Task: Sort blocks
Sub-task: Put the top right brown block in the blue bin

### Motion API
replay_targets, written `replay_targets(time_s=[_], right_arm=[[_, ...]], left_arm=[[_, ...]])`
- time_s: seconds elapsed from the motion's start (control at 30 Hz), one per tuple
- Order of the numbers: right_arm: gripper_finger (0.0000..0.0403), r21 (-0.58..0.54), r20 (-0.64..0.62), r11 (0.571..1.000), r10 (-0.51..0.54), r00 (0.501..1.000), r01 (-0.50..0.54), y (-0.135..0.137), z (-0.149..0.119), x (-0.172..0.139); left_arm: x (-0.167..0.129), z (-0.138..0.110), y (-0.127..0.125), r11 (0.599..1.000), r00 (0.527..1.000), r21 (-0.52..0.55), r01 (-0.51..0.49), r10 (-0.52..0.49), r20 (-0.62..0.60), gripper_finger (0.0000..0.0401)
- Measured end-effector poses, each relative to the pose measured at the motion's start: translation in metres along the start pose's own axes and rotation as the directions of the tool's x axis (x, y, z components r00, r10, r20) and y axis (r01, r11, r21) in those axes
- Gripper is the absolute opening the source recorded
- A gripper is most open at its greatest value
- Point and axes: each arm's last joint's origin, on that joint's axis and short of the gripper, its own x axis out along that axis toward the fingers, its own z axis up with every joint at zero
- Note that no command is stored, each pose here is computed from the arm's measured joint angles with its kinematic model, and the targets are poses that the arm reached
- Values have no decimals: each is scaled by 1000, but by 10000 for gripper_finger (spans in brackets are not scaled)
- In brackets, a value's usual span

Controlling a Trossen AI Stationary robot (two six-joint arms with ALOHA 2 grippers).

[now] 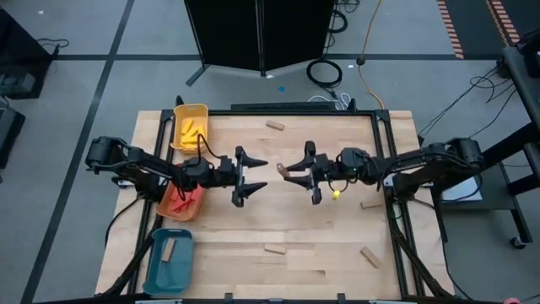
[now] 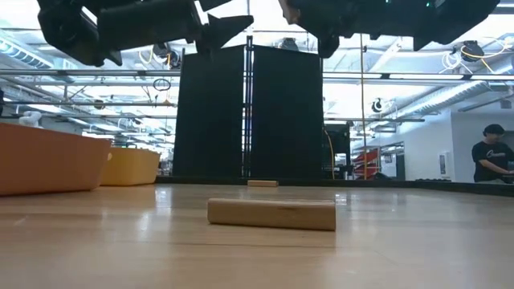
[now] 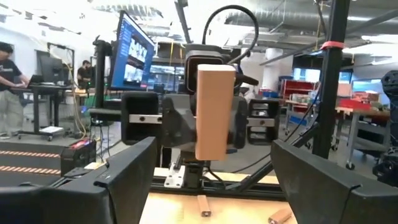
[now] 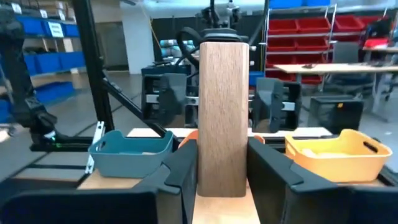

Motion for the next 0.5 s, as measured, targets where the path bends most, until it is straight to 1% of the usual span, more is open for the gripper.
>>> replay_targets(time_s=[0.13,0.23,0.43,0.5], right_arm=[[106,-39,-6,999,-23,1000,23,8,-5,4],[107,-43,5,999,-13,1000,14,12,-12,10],[108,-67,30,998,1,1000,1,15,-16,13],[109,-67,39,998,0,999,2,15,-15,14]], left_arm=[[3,3,-3,998,998,-4,65,-65,9,313],[6,6,-6,994,994,-8,113,-113,15,313],[15,-2,-10,992,992,-7,123,-123,-10,313],[20,-4,-10,995,995,-7,104,-104,-9,313]])
